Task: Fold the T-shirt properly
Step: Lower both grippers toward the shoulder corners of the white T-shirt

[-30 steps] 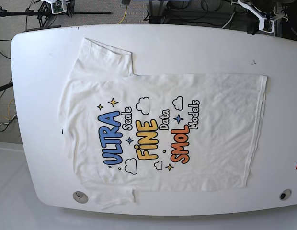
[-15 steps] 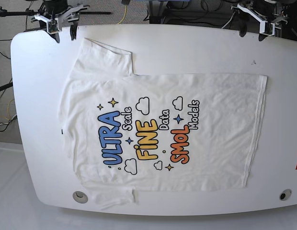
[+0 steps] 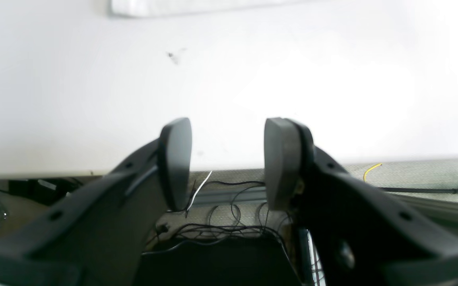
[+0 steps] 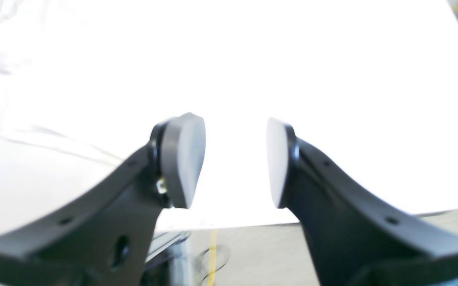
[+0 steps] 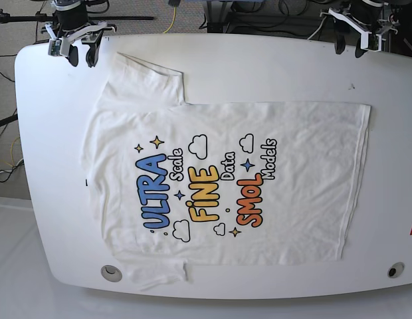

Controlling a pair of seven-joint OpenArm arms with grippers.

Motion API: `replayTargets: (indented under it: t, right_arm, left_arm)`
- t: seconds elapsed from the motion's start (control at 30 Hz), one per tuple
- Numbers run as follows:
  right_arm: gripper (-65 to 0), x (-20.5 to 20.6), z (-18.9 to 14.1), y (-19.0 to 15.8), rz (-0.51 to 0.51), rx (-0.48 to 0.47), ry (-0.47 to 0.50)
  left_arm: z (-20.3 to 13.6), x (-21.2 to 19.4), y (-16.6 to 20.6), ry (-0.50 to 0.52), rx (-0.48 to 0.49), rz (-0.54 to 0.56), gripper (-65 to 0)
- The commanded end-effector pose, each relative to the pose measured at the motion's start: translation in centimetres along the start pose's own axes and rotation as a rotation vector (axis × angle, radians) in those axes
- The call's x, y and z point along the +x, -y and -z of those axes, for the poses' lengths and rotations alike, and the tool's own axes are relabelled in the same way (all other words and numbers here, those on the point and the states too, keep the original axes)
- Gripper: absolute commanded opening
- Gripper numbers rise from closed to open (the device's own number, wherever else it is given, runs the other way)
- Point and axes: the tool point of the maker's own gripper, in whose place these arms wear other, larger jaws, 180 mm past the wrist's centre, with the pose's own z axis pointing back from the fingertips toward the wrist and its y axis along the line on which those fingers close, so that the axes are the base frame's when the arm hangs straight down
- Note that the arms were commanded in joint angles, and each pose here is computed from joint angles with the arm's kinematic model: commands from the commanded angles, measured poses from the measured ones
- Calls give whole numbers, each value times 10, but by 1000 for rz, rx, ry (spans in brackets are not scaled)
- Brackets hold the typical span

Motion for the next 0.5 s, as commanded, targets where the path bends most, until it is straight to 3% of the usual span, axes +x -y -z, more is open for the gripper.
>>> replayTargets:
  t: [0.0,0.33,0.47]
  right_arm:
    - [-378,2,-1,-5,-10,53,-29]
    - [-368,-9,10,-14,-77,80,-114]
    - [-365,-10,13,-15,-94,80,-120]
  left_arm:
    - [1,28,-20,78,41,31,-336]
    - [14,60,-32,104,57,101,-266]
    - [16,67,-29,114,43,118,-272]
